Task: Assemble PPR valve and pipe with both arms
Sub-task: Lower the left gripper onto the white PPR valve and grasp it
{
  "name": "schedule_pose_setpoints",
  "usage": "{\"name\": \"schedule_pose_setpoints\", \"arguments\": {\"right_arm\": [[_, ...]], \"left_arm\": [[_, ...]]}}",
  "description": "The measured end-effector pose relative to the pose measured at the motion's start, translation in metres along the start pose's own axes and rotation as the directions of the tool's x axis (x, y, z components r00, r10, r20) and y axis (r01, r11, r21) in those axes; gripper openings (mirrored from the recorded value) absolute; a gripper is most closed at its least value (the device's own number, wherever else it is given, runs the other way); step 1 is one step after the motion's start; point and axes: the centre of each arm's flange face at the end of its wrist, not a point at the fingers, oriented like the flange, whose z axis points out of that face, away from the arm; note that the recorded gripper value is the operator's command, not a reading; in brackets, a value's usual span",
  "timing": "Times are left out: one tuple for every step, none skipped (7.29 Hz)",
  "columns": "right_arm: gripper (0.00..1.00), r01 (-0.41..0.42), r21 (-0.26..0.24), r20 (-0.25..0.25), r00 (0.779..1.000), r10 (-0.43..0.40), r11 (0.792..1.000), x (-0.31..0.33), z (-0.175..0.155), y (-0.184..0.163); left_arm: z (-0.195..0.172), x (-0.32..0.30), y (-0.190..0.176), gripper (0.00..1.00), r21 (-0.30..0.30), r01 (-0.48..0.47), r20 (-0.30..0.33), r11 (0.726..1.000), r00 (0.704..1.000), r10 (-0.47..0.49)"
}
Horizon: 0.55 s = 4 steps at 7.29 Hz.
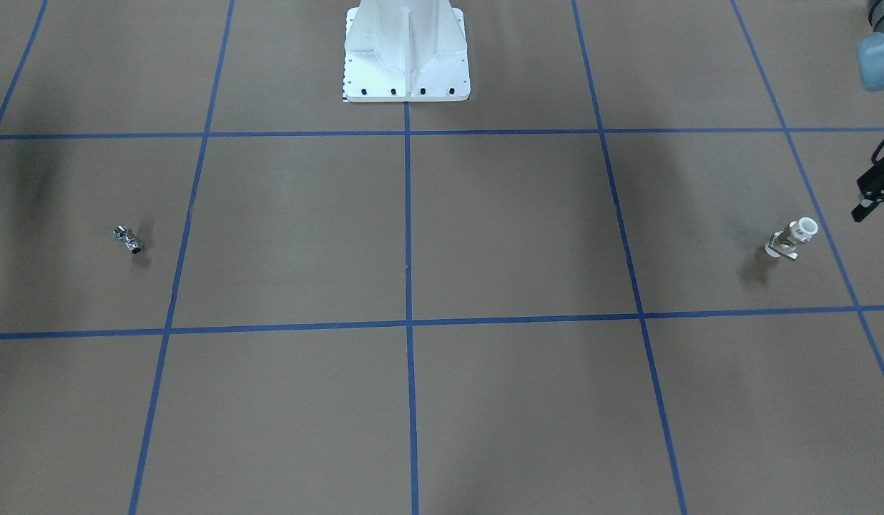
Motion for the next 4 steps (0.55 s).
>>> {"name": "schedule_pose_setpoints", "arguments": {"right_arm": [[1.00, -0.002, -0.004, 0.000, 1.000, 0.002, 1.000, 0.001, 0.002, 0.000], [1.00, -0.005, -0.008, 0.001, 1.000, 0.005, 1.000, 0.002, 0.004, 0.001], [1.00, -0.006, -0.010, 0.001, 1.000, 0.006, 1.000, 0.003, 0.005, 0.001], [1.00, -0.006, -0.010, 0.001, 1.000, 0.006, 1.000, 0.003, 0.005, 0.001]], "left_arm": [[0.013, -0.002, 0.018, 1.00, -0.020, 0.015, -0.004, 1.000, 1.000, -0.015], [0.026, 0.001, 0.034, 1.00, -0.044, 0.025, -0.007, 0.999, 1.000, -0.026], [0.040, 0.009, 0.043, 1.00, -0.065, 0.032, 0.002, 0.997, 0.999, -0.032], [0.053, 0.017, 0.047, 1.00, -0.077, 0.028, 0.022, 0.997, 0.999, -0.026]]}}
